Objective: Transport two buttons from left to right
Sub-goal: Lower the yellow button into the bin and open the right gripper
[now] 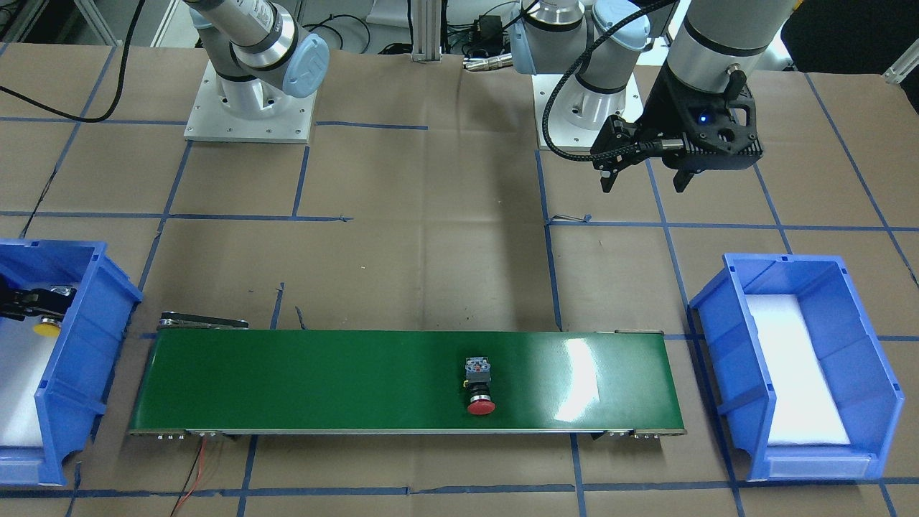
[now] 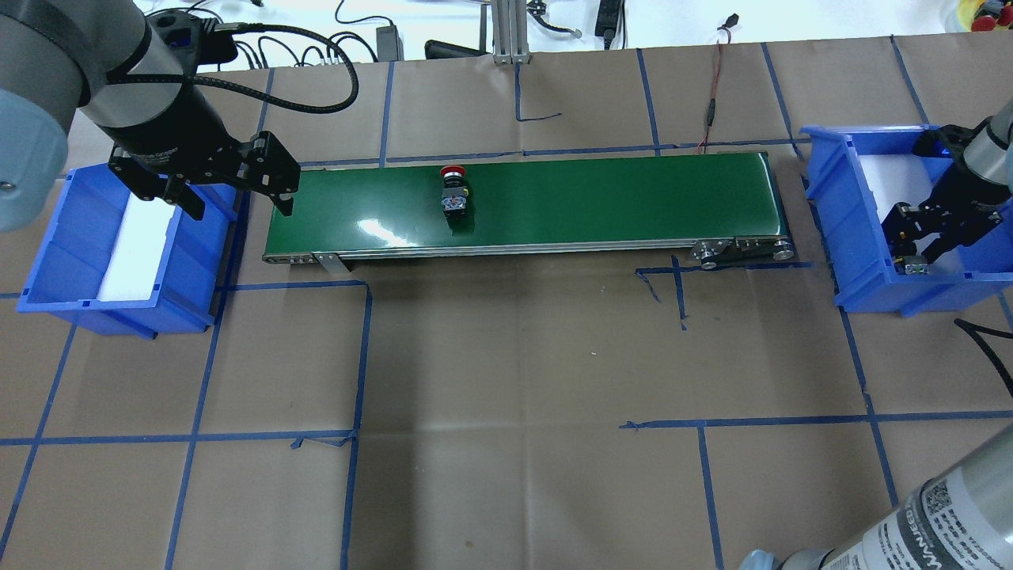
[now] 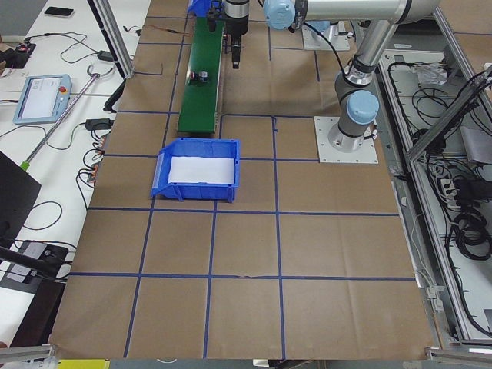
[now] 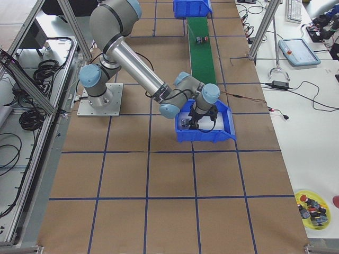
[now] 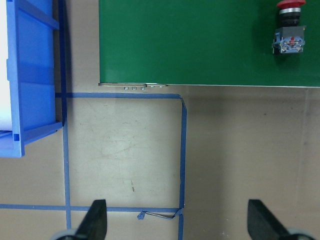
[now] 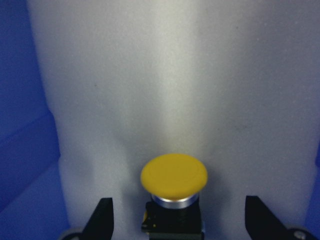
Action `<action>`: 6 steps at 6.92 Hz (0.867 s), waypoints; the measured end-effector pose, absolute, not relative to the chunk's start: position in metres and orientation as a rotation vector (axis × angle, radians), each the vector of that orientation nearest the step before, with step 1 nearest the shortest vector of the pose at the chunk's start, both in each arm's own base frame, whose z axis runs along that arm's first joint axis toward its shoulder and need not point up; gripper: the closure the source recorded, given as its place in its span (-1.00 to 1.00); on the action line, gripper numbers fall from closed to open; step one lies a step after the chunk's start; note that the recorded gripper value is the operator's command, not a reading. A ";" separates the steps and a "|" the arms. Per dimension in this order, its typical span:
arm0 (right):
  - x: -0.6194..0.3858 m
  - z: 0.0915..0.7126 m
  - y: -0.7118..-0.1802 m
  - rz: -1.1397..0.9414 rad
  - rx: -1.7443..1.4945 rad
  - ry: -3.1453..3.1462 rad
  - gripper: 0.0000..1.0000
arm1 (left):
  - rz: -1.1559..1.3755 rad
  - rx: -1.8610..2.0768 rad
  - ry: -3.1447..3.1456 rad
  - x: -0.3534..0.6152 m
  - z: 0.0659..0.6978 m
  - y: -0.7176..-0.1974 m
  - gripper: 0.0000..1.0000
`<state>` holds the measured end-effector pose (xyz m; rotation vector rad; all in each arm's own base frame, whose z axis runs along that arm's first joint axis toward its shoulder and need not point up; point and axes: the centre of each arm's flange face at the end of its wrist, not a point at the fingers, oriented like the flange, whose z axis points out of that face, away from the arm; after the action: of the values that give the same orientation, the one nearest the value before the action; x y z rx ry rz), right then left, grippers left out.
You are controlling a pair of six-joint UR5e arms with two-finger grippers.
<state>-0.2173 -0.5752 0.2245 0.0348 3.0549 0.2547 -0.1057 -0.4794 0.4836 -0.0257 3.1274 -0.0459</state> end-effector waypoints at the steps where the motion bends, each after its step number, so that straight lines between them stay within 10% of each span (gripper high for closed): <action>1: -0.215 0.239 -0.574 0.241 0.037 3.064 -0.95 | -0.046 -0.026 3.128 -0.106 0.484 -0.479 -1.00; 6: -0.147 0.422 -0.592 0.064 0.165 3.160 -0.99 | -0.044 -0.026 3.129 -0.106 0.483 -0.479 -1.00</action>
<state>-0.1472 -0.5920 0.4216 0.1651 3.1604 0.0639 -0.1058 -0.4792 0.4830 -0.0258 3.1286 -0.0443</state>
